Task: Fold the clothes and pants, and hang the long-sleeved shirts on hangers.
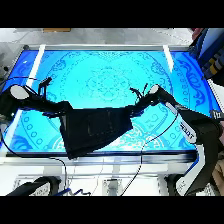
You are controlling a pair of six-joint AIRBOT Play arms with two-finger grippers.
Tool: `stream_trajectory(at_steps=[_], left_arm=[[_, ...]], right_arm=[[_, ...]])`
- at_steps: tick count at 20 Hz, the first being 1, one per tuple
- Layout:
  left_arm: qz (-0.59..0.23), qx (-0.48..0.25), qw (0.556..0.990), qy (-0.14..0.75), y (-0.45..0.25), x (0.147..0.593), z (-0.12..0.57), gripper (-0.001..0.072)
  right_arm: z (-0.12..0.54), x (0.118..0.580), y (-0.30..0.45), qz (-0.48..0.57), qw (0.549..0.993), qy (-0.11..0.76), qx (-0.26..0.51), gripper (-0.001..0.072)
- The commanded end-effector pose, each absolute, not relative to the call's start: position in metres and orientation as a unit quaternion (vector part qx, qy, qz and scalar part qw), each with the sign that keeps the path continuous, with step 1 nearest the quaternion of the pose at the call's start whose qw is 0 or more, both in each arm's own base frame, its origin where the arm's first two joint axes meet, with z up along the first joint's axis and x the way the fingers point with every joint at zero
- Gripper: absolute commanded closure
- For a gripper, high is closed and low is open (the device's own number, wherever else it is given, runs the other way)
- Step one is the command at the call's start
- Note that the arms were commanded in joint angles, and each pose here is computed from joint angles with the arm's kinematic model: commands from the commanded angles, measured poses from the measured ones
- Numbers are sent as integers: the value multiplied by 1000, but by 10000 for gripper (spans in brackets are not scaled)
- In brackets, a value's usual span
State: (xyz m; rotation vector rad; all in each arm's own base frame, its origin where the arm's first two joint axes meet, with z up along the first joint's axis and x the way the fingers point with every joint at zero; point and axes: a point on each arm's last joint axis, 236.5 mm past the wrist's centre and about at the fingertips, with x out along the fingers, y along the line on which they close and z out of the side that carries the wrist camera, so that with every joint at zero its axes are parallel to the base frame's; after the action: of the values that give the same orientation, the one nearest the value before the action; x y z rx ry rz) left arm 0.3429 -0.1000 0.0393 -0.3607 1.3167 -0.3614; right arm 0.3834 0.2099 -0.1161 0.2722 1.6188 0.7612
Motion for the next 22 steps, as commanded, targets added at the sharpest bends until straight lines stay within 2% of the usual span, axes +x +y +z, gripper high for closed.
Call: stream_trajectory(at_steps=[1,4,5,8,10,11,12,15,16,19,22], left_arm=[[-166,-166,762,604,-100,343,40,65],[-166,-166,762,604,-100,343,40,65],[-166,-166,762,604,-100,343,40,65],[-166,-166,762,604,-100,343,40,65],[-165,-166,763,602,-99,345,40,68],[-164,-165,768,596,-99,348,41,113],[-170,-153,781,582,-97,355,42,188],[-165,-139,819,531,-91,382,50,598],[-159,-140,831,514,-89,390,55,702],[-142,-133,874,445,-79,411,86,702],[-133,-123,909,375,-72,415,131,701]], right_arm=[[-119,374,220,339,604,712,116,145],[-105,356,261,401,580,694,150,148],[-101,349,274,416,573,689,154,171],[-99,329,308,450,563,681,130,194],[-103,324,326,460,572,670,111,450],[-105,327,333,458,582,663,107,555],[-105,330,339,456,591,657,107,676],[-85,343,349,466,605,634,123,679],[-74,352,345,469,614,623,120,680],[-27,398,308,430,659,600,146,680],[42,426,232,379,700,581,170,680]])
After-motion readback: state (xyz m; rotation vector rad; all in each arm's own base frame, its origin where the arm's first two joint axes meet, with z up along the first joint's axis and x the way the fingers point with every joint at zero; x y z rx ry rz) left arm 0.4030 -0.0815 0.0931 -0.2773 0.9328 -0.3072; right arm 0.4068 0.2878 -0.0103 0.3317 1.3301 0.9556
